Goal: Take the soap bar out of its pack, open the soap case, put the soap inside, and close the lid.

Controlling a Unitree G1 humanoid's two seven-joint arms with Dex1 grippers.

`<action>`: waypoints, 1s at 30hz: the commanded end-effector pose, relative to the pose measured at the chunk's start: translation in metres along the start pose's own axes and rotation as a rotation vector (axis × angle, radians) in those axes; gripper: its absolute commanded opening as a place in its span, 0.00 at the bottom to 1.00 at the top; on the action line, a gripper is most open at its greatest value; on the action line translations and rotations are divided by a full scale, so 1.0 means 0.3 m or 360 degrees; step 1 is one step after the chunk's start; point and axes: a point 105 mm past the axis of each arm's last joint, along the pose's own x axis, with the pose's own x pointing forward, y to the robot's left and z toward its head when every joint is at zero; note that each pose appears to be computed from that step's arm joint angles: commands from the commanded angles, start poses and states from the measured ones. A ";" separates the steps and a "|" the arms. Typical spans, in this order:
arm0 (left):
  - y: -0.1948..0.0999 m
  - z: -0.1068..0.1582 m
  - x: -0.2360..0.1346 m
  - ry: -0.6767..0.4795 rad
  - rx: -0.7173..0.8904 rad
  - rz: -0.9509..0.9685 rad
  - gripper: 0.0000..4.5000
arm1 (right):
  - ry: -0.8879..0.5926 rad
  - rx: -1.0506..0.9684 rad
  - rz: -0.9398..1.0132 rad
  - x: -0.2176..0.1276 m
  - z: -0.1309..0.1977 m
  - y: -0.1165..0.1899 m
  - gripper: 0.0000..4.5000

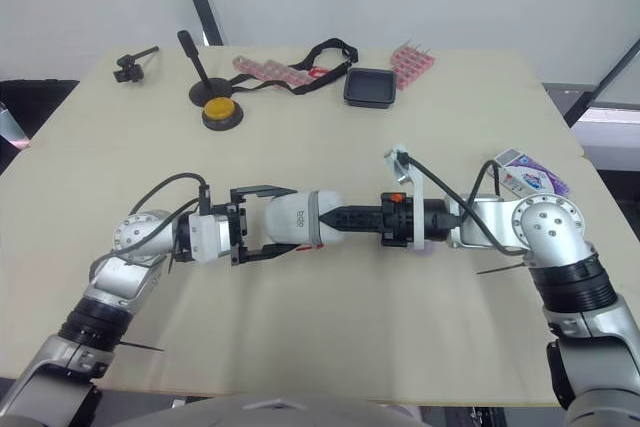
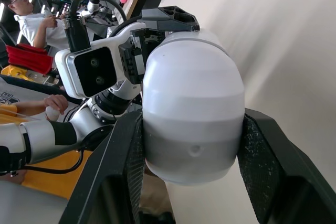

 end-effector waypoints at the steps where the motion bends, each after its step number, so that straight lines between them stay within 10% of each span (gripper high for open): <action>1: 0.012 0.007 -0.007 0.0004 0.0007 0.0030 0.82 | -0.0017 -0.0032 0.0121 -0.031 0.018 0.054 0.46; 15: 0.010 -0.012 -0.018 0.0051 -0.0039 0.0017 0.82 | -0.0013 -0.0171 -0.0463 -0.313 0.067 -0.018 0.46; 23: 0.011 -0.021 -0.019 0.0064 -0.0072 0.0025 0.82 | 0.0749 -0.0732 -0.1362 -0.572 0.006 -0.207 0.46; 30: 0.013 -0.024 -0.019 0.0076 -0.0074 0.0025 0.82 | 0.1072 -0.1071 -0.1393 -0.575 0.031 -0.281 0.46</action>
